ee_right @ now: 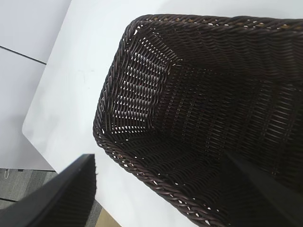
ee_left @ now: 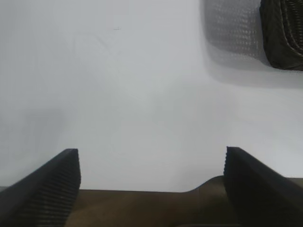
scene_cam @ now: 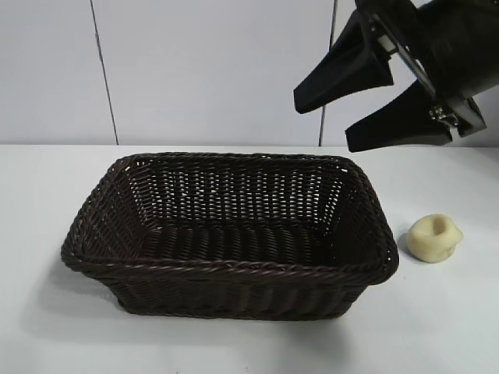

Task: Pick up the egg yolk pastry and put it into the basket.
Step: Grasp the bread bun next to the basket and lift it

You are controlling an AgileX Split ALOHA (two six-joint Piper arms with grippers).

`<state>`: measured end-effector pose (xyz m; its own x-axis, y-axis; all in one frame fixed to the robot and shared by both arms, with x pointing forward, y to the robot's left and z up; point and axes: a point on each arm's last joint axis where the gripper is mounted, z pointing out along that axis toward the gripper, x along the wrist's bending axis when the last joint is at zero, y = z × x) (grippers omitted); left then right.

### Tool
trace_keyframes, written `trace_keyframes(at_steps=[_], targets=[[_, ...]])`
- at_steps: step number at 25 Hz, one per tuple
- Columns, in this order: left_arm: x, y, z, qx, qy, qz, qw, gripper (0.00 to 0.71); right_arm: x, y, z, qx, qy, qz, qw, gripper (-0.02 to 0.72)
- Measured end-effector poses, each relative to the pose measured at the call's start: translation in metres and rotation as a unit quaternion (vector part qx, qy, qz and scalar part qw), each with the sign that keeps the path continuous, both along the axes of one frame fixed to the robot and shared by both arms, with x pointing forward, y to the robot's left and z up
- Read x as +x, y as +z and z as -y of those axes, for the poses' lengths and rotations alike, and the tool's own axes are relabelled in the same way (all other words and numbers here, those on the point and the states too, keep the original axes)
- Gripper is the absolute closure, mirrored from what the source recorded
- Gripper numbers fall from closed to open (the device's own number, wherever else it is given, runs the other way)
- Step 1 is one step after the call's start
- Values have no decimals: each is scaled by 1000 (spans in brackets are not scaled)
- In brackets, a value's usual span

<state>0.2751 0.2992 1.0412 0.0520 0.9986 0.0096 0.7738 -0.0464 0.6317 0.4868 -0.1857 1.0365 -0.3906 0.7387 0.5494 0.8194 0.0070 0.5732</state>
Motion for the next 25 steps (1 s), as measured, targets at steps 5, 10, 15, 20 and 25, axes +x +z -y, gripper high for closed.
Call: trace_keyframes(at_steps=[5, 10, 15, 20, 25], targets=[[3, -3, 2, -12, -3, 11, 1000, 114, 0, 0, 0, 0, 0, 0, 1000, 175], [3, -3, 2, -14, -3, 11, 1000, 114, 0, 0, 0, 0, 0, 0, 1000, 175], [-8, -1, 2, -14, -4, 51, 999, 114, 0, 0, 0, -1, -2, 1, 1000, 175], [-39, 2, 2, -14, -5, 157, 988, 114, 0, 0, 0, 1, 1, -1, 1000, 175], [-44, 2, 3, -17, -7, 171, 985, 114, -1, 0, 1, 18, -18, -32, 999, 175]])
